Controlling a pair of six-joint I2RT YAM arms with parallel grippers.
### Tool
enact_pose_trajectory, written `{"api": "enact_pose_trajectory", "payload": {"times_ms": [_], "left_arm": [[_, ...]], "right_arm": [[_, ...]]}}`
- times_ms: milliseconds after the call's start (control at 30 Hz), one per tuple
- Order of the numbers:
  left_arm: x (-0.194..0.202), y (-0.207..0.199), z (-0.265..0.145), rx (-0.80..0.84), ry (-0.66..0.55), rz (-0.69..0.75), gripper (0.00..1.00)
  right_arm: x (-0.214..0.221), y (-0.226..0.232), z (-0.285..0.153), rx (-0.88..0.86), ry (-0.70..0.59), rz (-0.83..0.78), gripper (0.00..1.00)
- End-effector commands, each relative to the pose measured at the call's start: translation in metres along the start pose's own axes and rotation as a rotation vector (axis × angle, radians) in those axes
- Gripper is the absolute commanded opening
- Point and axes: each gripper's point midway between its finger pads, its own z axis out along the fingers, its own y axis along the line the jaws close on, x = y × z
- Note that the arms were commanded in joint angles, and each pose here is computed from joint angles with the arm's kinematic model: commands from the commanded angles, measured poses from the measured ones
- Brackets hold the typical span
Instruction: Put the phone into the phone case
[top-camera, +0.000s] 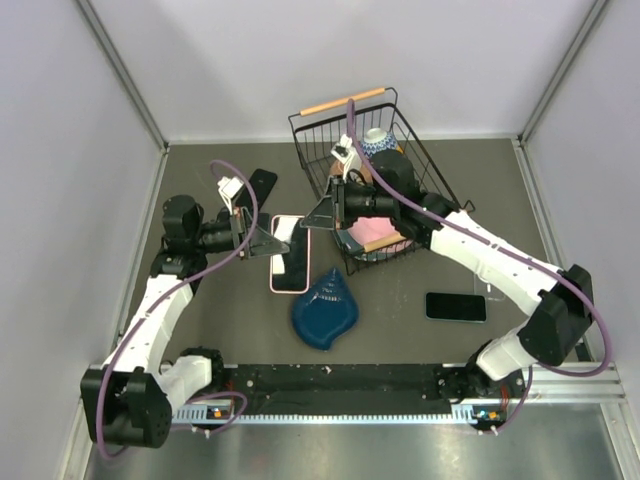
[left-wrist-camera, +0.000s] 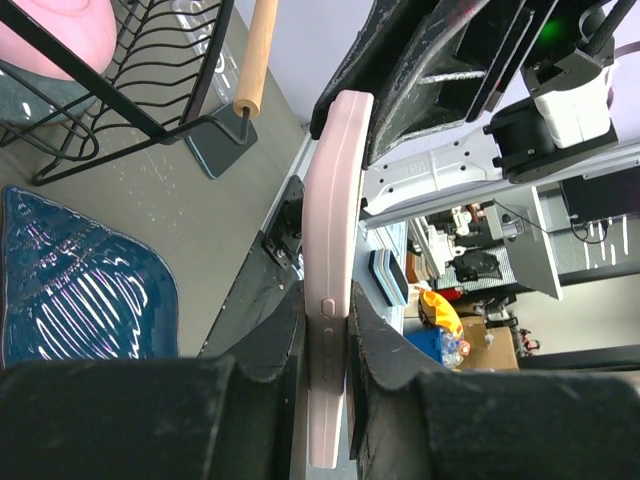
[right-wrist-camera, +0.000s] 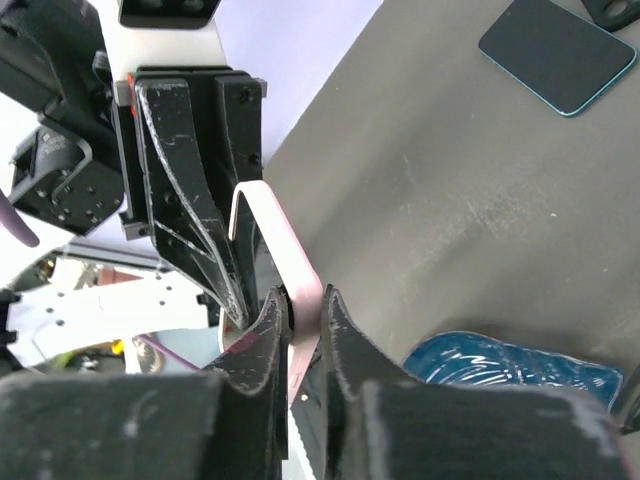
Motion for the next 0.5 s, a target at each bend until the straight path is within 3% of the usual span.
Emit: {"api": "enact_pose_trajectory", "payload": {"times_ms": [0,67,233,267,333,367,433,467], "left_arm": [[-0.013,0.001,0.003,-0.032,-0.061,-0.006,0.0],[-0.014,0.006,0.002,-0.054,-0.07,-0.021,0.0],[-0.021,0.033,-0.01,-0.153,-0.112,-0.09,0.0],[-0.025,0.04,-0.014,-0.171,-0.127,-0.109,0.0],[-0.031,0.051,-0.022,-0.211,-0.153,-0.129,0.0],[-0.031,0.06,-0.025,-0.244,-0.15,-0.151,0.0],[-0.037,0.076,-0.032,-0.309,-0.178,-0.167,0.0],[-0.037,0.087,-0.035,-0.348,-0.167,-0.197,0.0]], "right_arm": [[-0.026,0.054,-0.012,-0.156,-0.088,-0.035,0.0],[-0.025,0.051,-0.013,-0.135,-0.087,-0.01,0.02],[-0.031,0.05,-0.032,-0.083,-0.133,-0.032,0.46],[-0.035,0.057,-0.044,-0.08,-0.162,-0.057,0.61],[-0.035,0.054,-0.055,-0.049,-0.189,-0.066,0.73],[-0.038,0.062,-0.068,-0.056,-0.213,-0.084,0.88],[-0.035,0.059,-0.077,-0.036,-0.22,-0.088,0.99],[-0.038,0.065,-0.088,-0.035,-0.247,-0.111,0.99]]}}
